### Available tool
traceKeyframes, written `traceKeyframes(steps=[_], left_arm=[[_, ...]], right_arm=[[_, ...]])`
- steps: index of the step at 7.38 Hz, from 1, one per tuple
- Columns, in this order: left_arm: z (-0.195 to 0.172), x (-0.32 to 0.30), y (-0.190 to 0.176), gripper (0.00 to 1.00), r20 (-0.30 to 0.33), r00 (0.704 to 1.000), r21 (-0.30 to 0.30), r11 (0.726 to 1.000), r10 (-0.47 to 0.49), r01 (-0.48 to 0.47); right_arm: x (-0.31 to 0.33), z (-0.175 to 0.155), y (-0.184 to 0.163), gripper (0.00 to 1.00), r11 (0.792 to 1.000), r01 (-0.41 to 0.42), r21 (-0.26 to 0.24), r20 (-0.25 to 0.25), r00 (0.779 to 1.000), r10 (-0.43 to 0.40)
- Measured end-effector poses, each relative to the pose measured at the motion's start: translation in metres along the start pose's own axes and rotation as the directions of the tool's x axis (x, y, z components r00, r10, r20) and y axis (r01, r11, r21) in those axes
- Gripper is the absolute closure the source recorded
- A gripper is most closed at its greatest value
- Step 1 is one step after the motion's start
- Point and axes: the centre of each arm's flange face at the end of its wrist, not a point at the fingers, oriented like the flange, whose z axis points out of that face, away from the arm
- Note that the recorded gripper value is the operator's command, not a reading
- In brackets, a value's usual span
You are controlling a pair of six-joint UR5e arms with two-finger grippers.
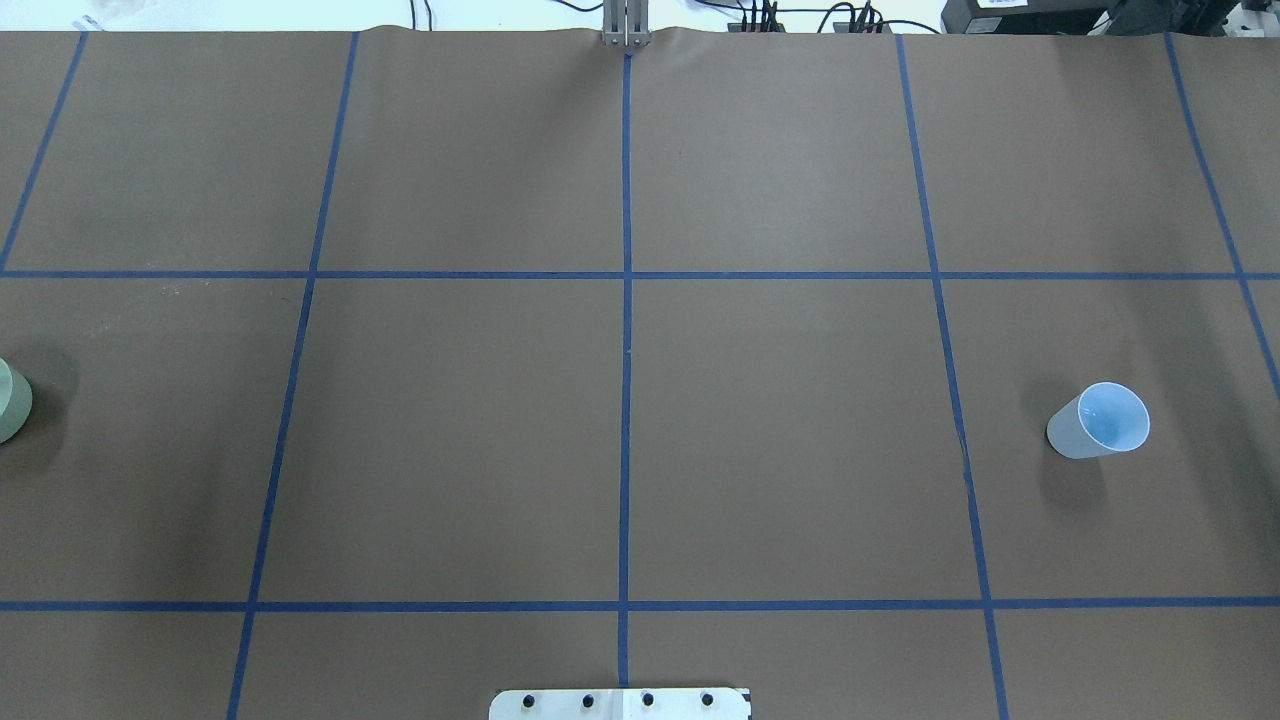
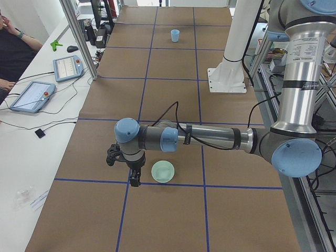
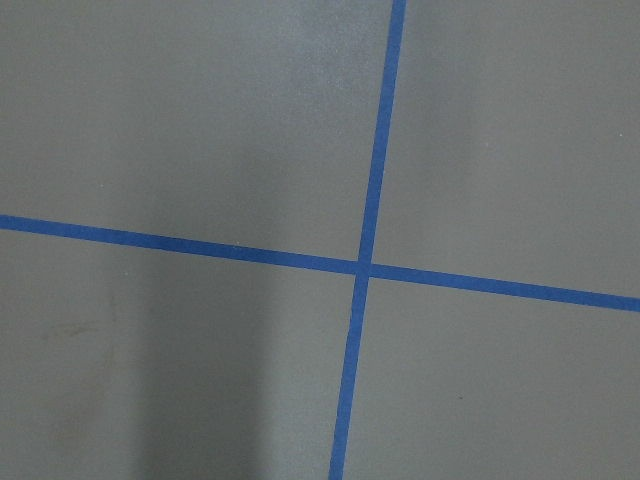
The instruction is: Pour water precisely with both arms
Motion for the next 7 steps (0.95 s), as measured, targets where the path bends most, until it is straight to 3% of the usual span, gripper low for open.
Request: traceKeyframes(steps=[7], left_arm=[[-0.012,0.032,-0.017,0.00,0.005,0.997,0.050,0.996,0.076,-0.076]], right_arm=[[-0.002,-0.001,-0.001,0.00,1.000,0.003,0.002,0.004,1.000,-0.003]])
